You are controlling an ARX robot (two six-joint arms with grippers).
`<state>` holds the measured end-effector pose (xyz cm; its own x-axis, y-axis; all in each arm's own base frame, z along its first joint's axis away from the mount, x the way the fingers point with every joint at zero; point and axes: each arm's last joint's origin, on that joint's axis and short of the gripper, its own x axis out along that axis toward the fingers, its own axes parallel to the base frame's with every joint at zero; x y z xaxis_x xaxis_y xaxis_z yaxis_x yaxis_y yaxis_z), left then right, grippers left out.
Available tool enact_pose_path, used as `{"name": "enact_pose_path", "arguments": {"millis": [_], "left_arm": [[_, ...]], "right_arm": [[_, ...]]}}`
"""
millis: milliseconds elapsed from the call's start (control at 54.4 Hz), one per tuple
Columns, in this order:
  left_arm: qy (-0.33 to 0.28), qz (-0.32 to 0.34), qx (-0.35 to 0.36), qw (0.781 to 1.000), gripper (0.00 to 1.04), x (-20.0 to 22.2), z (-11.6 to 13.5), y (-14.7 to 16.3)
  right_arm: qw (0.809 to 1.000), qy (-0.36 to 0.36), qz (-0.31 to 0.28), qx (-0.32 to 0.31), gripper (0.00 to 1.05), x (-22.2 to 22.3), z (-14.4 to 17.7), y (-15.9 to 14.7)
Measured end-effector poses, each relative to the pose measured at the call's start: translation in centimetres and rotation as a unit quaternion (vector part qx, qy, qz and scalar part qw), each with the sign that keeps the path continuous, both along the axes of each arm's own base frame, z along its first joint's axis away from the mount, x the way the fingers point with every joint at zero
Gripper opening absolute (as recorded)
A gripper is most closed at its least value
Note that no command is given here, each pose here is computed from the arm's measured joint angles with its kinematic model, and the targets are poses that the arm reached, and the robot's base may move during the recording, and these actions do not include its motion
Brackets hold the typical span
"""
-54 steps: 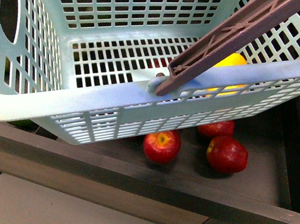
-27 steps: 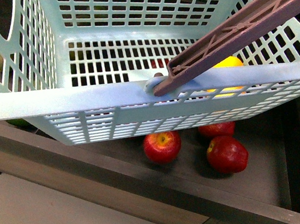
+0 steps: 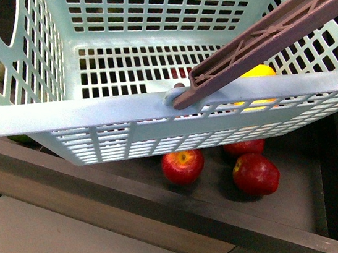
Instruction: Pick mango and avocado into basket
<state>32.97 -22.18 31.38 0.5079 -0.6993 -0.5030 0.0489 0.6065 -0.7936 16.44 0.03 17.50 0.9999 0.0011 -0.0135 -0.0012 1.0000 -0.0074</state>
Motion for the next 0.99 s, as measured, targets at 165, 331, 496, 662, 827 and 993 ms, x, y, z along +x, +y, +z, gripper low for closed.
{"name": "enact_pose_path", "arguments": {"millis": [165, 331, 496, 662, 827, 993], "left_arm": [[0.0, 0.0, 0.0, 1.0, 0.16, 0.0, 0.0, 0.0], [0.0, -0.001, 0.0, 1.0, 0.16, 0.0, 0.0, 0.0], [0.0, 0.0, 0.0, 1.0, 0.16, 0.0, 0.0, 0.0], [0.0, 0.001, 0.0, 1.0, 0.16, 0.0, 0.0, 0.0], [0.0, -0.002, 0.0, 1.0, 0.16, -0.1, 0.0, -0.2], [0.006, -0.014, -0.007, 1.0, 0.16, -0.3, 0.0, -0.4]], "right_arm": [[1.0, -0.008, 0.0, 0.0, 0.02, -1.0, -0.5, 0.0], [1.0, -0.002, 0.0, 0.0, 0.26, -1.4, -1.3, 0.0], [1.0, -0.002, 0.0, 0.0, 0.54, -1.4, -1.3, 0.0], [1.0, -0.002, 0.0, 0.0, 0.88, -1.4, -1.3, 0.0], [1.0, -0.002, -0.002, 0.001, 0.96, -1.4, -1.3, 0.0], [1.0, -0.003, -0.002, 0.001, 0.96, -1.4, -1.2, 0.0]]}}
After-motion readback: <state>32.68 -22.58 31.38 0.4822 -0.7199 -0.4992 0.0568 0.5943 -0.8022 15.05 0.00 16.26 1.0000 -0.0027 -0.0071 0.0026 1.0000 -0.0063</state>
